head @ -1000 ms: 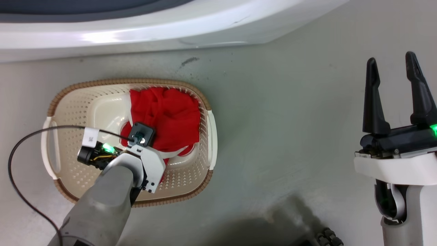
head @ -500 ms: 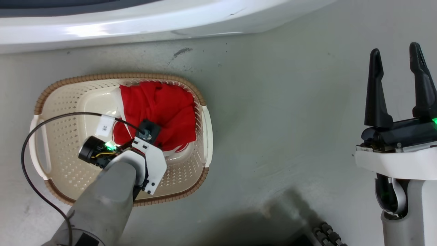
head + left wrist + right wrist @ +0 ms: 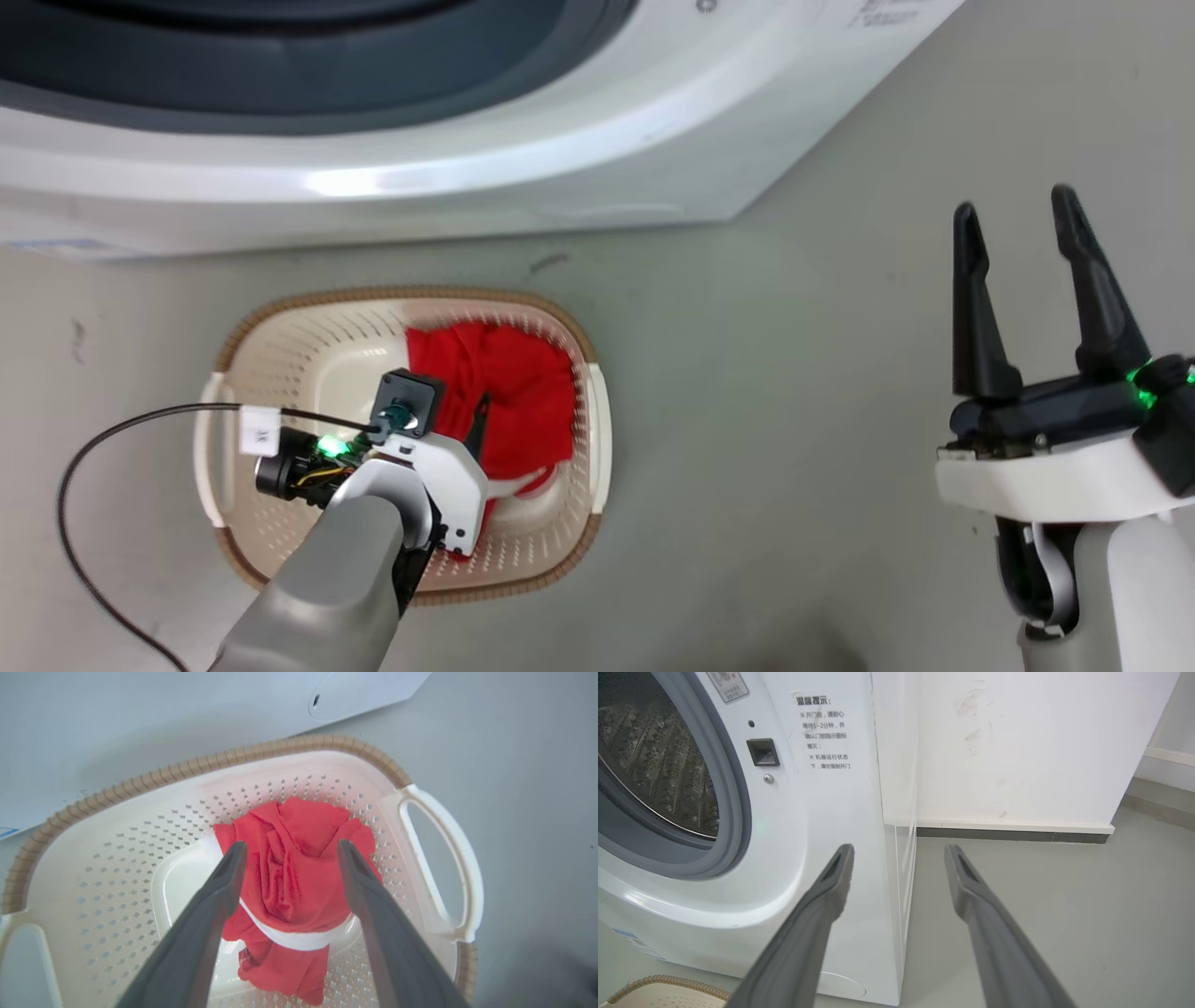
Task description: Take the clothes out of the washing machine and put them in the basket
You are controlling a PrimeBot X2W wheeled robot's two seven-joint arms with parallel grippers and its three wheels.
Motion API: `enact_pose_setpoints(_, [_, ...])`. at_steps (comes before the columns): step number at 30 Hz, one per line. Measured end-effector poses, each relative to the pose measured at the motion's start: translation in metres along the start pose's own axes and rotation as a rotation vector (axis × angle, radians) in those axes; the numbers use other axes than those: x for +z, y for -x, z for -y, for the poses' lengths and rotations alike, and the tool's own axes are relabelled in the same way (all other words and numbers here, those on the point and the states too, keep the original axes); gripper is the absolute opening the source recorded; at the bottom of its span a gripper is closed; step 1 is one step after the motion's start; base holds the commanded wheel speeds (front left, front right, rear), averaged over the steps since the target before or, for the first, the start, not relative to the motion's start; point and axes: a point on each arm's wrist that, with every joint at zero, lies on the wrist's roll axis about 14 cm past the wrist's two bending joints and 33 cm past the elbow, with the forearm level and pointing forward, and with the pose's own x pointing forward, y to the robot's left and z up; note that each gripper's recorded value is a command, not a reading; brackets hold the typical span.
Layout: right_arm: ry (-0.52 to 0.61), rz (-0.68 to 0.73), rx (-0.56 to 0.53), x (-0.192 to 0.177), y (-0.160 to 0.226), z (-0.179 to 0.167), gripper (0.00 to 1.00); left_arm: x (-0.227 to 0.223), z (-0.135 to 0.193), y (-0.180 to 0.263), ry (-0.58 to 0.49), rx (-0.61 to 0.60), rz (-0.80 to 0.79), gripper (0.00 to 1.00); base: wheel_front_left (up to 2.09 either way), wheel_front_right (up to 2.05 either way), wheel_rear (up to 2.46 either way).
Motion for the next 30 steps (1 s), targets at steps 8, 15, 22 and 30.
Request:
enact_pose_setpoints(8, [-0.004, 0.051, 0.033, 0.032, 0.021, -0.016, 1.0, 0.068, -0.026, 0.059, 0.065, 0.151, 0.292, 1.0, 0.0, 0.0, 0.0])
enact_pose_setpoints(15, [-0.015, 0.096, 0.064, 0.057, 0.044, -0.03, 1.0, 0.116, -0.034, 0.128, 0.088, 0.26, 0.537, 1.0, 0.0, 0.0, 0.0])
enact_pose_setpoints(22, [-0.02, 0.142, 0.094, 0.079, 0.062, -0.042, 1.0, 0.152, -0.038, 0.195, 0.098, 0.357, 0.753, 1.0, 0.0, 0.0, 0.0])
enact_pose_setpoints(30, [-0.021, 0.179, 0.087, 0.095, 0.084, -0.042, 1.0, 0.166, -0.041, 0.255, 0.107, 0.453, 0.905, 1.0, 0.0, 0.0, 0.0])
